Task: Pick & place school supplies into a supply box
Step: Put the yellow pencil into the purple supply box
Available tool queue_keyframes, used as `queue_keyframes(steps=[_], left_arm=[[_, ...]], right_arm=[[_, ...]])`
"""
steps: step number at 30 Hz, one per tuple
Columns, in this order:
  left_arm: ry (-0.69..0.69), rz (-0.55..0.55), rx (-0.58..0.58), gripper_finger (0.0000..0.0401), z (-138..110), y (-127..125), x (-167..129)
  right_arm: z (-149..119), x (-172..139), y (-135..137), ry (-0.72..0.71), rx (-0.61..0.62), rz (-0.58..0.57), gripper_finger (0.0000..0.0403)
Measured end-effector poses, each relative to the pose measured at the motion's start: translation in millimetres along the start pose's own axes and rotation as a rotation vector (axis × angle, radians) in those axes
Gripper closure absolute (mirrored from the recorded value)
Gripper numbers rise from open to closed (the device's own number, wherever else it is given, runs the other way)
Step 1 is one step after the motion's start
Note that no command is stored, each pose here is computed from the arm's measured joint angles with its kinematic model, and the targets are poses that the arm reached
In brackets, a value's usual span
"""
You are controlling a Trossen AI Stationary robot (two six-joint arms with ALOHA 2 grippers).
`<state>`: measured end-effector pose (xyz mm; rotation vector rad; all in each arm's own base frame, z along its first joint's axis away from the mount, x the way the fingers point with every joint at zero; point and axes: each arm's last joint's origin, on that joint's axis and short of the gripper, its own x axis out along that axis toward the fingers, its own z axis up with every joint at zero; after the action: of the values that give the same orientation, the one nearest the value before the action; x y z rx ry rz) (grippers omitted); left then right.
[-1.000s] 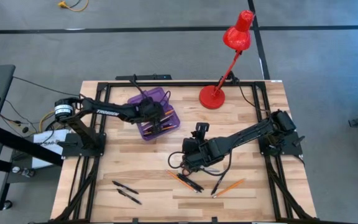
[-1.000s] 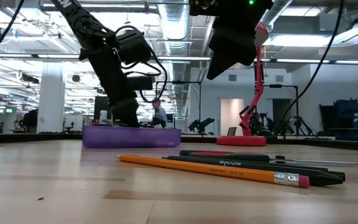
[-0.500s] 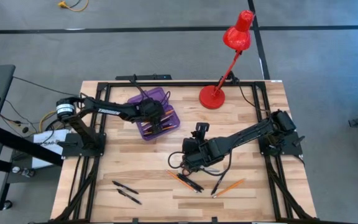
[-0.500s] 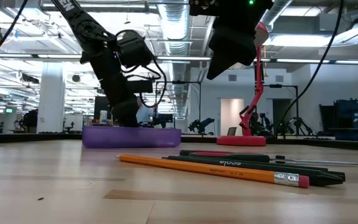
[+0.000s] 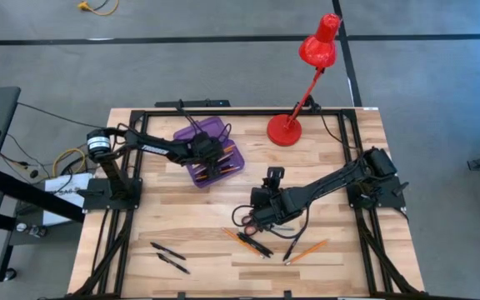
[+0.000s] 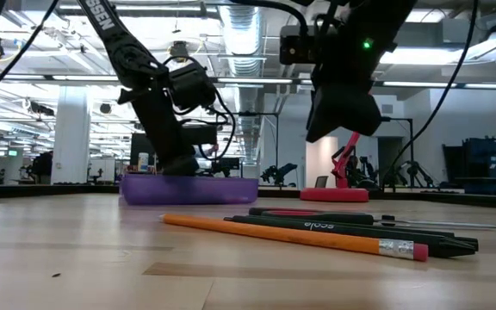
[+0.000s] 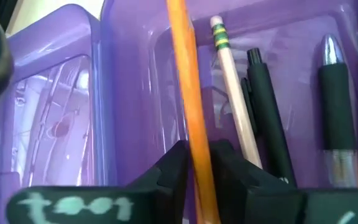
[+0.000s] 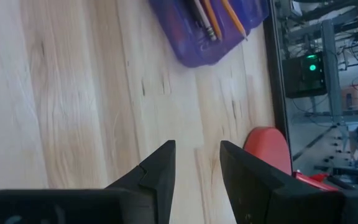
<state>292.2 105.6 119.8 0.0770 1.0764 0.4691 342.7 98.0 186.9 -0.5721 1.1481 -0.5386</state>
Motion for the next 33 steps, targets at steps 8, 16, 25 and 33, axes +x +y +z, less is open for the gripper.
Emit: queue_keyframes(steps=[8, 16, 25, 33], left_arm=[[0.056, 0.028, 0.081, 0.0393, 2, -10, -6], [0.089, 0.036, 0.139, 0.0388, 4, -18, -11], [0.073, -0.036, 0.126, 0.0319, 6, -20, -12], [0.069, -0.053, 0.102, 0.0251, 6, -18, -22]], right_arm=[[0, 0, 0, -0.004, 0.004, -0.001, 0.0282], [2, 2, -2, -0.006, 0.018, 0.000, 0.0282], [2, 3, -3, -0.002, 0.019, -0.001, 0.0282], [2, 7, -6, 0.008, 0.021, -0.005, 0.0282]])
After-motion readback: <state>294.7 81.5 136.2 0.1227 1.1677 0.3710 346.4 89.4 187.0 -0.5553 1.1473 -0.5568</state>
